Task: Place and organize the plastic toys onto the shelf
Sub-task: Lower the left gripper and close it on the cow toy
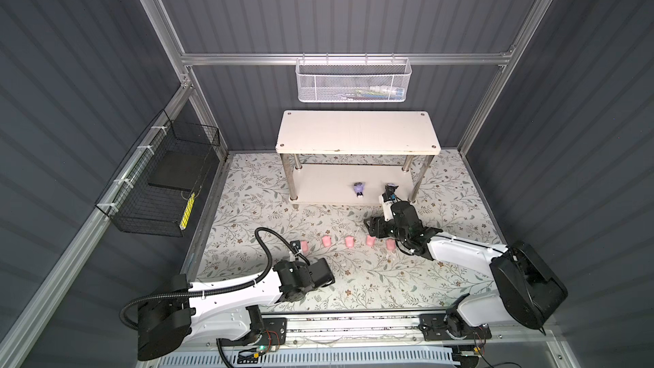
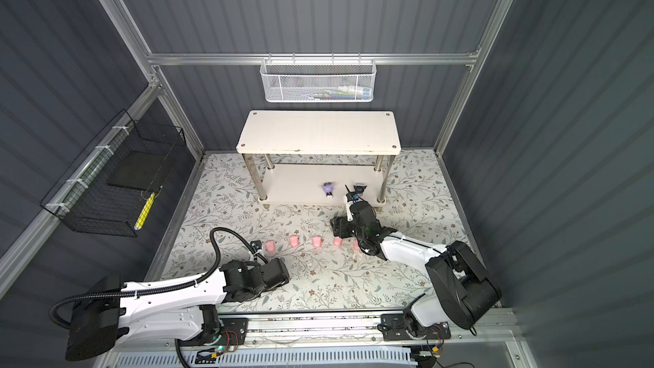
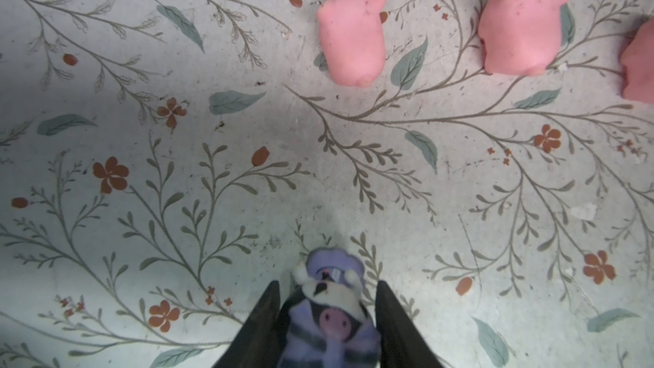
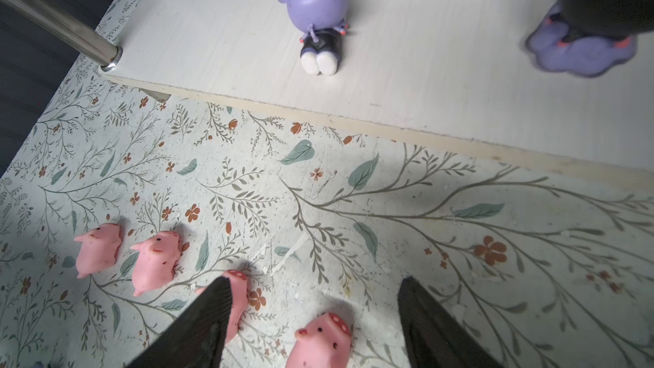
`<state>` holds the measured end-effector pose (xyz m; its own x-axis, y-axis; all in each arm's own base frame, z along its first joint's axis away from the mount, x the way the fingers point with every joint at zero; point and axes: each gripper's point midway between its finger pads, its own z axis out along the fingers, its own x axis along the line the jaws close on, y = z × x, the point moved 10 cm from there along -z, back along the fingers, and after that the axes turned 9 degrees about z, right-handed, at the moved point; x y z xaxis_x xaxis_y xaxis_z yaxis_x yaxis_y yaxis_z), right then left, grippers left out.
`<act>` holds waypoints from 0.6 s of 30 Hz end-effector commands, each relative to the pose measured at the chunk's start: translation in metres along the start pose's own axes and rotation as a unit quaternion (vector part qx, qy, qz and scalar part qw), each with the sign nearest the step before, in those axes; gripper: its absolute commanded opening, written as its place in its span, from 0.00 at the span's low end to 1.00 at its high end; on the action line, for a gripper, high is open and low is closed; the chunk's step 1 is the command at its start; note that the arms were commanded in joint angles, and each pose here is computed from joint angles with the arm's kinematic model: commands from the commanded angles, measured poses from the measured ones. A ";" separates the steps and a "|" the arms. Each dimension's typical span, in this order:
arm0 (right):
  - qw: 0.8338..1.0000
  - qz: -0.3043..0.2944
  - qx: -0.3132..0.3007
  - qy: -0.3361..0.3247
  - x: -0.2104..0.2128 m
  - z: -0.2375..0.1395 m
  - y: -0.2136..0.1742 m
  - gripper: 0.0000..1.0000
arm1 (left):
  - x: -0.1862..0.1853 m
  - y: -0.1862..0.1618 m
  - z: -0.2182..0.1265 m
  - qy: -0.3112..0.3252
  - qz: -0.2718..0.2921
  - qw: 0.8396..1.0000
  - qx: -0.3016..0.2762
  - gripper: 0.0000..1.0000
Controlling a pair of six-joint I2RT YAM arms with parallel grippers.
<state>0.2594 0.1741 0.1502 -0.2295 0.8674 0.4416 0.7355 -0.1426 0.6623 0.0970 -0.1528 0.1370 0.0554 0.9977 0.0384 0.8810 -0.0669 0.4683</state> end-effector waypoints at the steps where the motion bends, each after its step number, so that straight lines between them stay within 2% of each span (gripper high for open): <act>1: 1.000 0.003 -0.010 0.010 0.005 0.002 0.007 0.76 | 0.000 0.006 -0.010 0.005 0.001 1.000 -0.010 0.40; 11: 1.000 0.004 -0.007 0.013 0.005 0.003 0.005 0.76 | -0.006 0.023 -0.031 0.003 -0.002 1.000 -0.028 0.42; 18: 1.000 0.004 -0.009 0.014 0.005 0.000 0.005 0.76 | -0.021 0.050 -0.058 0.010 0.008 0.999 -0.049 0.44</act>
<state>0.2601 0.1753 0.1519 -0.2352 0.8598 0.4532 0.7316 -0.1503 0.6649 0.1093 -0.1747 0.1955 0.0481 0.9988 0.0078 0.8498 -0.0451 0.5251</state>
